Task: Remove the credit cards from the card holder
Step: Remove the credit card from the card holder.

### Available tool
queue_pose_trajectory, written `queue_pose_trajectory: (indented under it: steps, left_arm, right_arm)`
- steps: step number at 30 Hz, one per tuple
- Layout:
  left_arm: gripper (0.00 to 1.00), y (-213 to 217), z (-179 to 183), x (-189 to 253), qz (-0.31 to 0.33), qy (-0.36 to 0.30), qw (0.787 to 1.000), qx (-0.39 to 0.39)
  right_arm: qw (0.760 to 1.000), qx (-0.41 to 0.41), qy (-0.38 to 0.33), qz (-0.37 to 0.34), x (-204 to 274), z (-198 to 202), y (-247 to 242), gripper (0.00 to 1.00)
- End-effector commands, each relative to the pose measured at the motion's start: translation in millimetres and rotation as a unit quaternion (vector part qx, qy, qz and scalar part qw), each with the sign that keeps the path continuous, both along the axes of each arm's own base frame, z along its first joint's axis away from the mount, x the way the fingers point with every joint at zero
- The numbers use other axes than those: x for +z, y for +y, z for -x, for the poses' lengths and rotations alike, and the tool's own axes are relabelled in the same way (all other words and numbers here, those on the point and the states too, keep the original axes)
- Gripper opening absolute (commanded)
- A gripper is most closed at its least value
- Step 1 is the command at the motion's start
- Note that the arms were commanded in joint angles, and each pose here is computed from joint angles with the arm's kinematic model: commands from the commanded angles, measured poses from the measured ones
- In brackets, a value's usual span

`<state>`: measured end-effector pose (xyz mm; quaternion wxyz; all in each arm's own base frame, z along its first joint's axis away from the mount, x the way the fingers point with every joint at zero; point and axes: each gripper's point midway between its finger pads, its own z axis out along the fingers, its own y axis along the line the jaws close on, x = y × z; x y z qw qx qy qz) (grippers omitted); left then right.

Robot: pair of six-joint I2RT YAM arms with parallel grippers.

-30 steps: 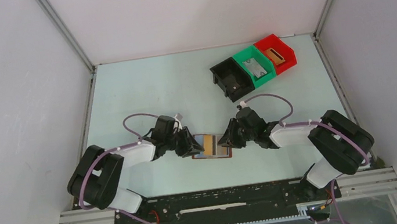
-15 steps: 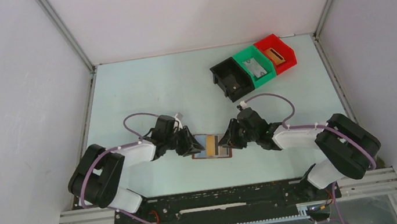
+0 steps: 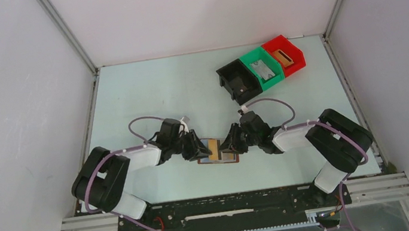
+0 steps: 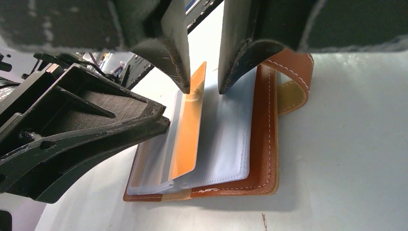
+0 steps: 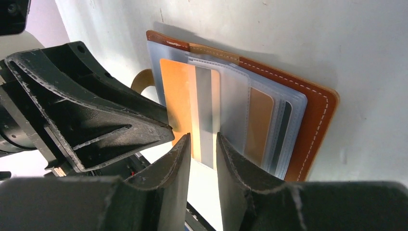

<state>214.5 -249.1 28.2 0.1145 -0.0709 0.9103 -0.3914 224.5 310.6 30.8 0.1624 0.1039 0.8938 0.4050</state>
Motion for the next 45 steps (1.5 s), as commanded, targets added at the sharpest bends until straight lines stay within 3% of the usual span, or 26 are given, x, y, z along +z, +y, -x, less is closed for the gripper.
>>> queue_pose_trajectory:
  steps: [1, 5, 10, 14, 18, 21, 25, 31, 35, 40, 45]
  left_arm:
    - [0.33, -6, -12, 10, 0.018, -0.017, 1.000, -0.001]
    - [0.33, -7, -13, 11, 0.020, -0.020, 1.000, -0.001]
    - [0.18, -17, -14, 24, 0.066, -0.027, 0.997, -0.002]
    - [0.15, -24, -13, 34, 0.098, -0.033, 0.995, -0.014]
    - [0.12, -20, -10, 24, 0.076, -0.022, 0.997, -0.019]
    - [0.01, -9, -8, 11, 0.031, -0.013, 0.999, -0.016]
    - [0.00, 9, -12, 10, -0.022, -0.026, 0.999, -0.005]
    - [0.00, 27, -18, 29, -0.035, -0.048, 0.998, 0.007]
    - [0.00, 29, -19, 55, -0.020, -0.069, 0.997, -0.001]
    - [0.00, 17, -16, 92, 0.034, -0.089, 0.995, -0.026]
    - [0.00, 7, -15, 131, 0.104, -0.108, 0.988, -0.033]
  right_arm:
    - [0.999, -0.004, 0.025, 0.030, -22, 7, -8, 0.35]
    - [0.999, -0.003, 0.031, 0.036, -27, 9, -10, 0.35]
    - [0.999, -0.003, 0.034, 0.039, -30, 10, -10, 0.35]
    - [0.999, -0.004, 0.036, 0.040, -31, 10, -10, 0.35]
    - [0.999, -0.004, 0.036, 0.040, -31, 10, -10, 0.34]
    - [0.998, -0.006, 0.035, 0.042, -31, 9, -12, 0.34]
    - [0.998, -0.006, 0.034, 0.047, -30, 10, -14, 0.34]
    - [0.999, -0.002, 0.023, 0.045, -21, 9, -17, 0.37]
    - [1.000, 0.007, -0.002, 0.020, 4, -1, -23, 0.48]
    - [0.993, 0.069, -0.054, -0.080, 63, -3, -16, 0.68]
    - [0.972, 0.123, -0.091, -0.177, 117, 6, -4, 0.74]
